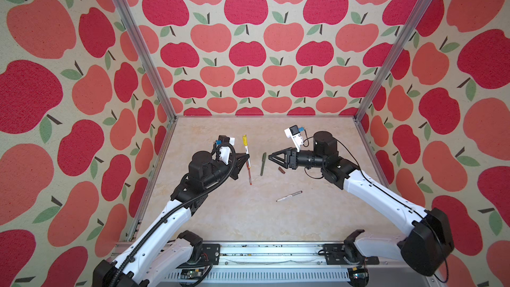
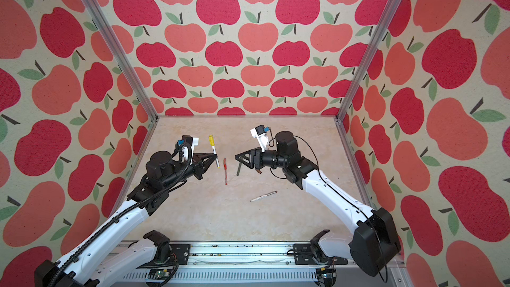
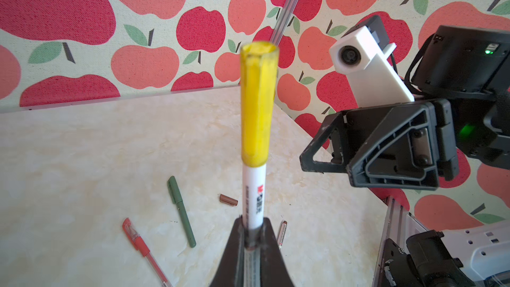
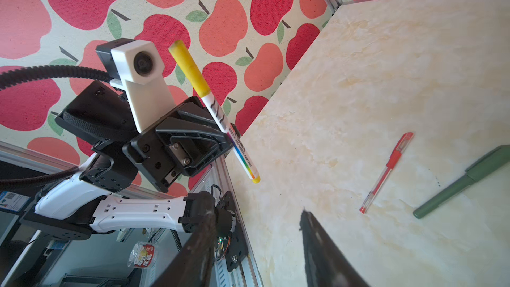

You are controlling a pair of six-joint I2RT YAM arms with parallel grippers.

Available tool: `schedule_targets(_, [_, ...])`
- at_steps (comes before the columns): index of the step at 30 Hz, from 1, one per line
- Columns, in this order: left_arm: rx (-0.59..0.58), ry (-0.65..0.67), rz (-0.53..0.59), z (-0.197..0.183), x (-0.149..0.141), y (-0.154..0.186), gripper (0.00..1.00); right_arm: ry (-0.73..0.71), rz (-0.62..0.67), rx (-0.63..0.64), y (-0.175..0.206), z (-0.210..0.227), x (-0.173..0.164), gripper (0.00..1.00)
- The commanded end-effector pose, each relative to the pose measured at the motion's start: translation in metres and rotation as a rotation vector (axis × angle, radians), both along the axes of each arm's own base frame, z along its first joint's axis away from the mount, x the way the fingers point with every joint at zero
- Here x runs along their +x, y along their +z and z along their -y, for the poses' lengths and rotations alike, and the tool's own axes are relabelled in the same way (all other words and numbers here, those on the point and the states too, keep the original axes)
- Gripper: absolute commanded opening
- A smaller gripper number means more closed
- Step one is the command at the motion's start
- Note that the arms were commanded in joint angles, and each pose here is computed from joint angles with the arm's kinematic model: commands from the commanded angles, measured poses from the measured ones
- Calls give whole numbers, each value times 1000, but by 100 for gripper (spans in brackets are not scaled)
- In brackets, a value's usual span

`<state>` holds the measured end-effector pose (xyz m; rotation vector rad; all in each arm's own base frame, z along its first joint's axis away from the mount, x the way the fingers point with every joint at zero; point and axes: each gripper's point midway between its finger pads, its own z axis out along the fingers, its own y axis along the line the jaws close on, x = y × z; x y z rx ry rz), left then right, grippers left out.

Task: Insert pens into pen caps
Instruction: Place the pen at the center of the table.

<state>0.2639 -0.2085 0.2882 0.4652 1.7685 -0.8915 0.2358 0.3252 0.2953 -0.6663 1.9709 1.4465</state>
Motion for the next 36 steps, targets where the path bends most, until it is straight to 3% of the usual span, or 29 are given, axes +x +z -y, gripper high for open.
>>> schedule_targets(1, [94, 22, 40, -6, -11, -17, 0, -62, 105, -51, 1, 15, 5, 54])
schedule_targets(5, [118, 42, 16, -12, -21, -23, 0, -117, 137, -73, 3, 25, 13, 55])
schedule_targets(9, [103, 142, -110, -27, -22, -38, 0, -185, 124, -126, -9, 34, 23, 55])
schedule_targets(12, [95, 253, -284, -43, -22, -63, 0, -265, 82, -213, -30, 44, 36, 55])
schedule_targets(19, [152, 349, -622, -52, -33, -122, 0, -405, -36, -424, -82, 73, 54, 55])
schedule_targets(27, [219, 362, -1001, -52, -37, -188, 0, -422, -67, -434, -93, 79, 52, 55])
schedule_targets(36, [245, 321, -1134, -43, -30, -214, 0, -428, -74, -432, -100, 83, 46, 55])
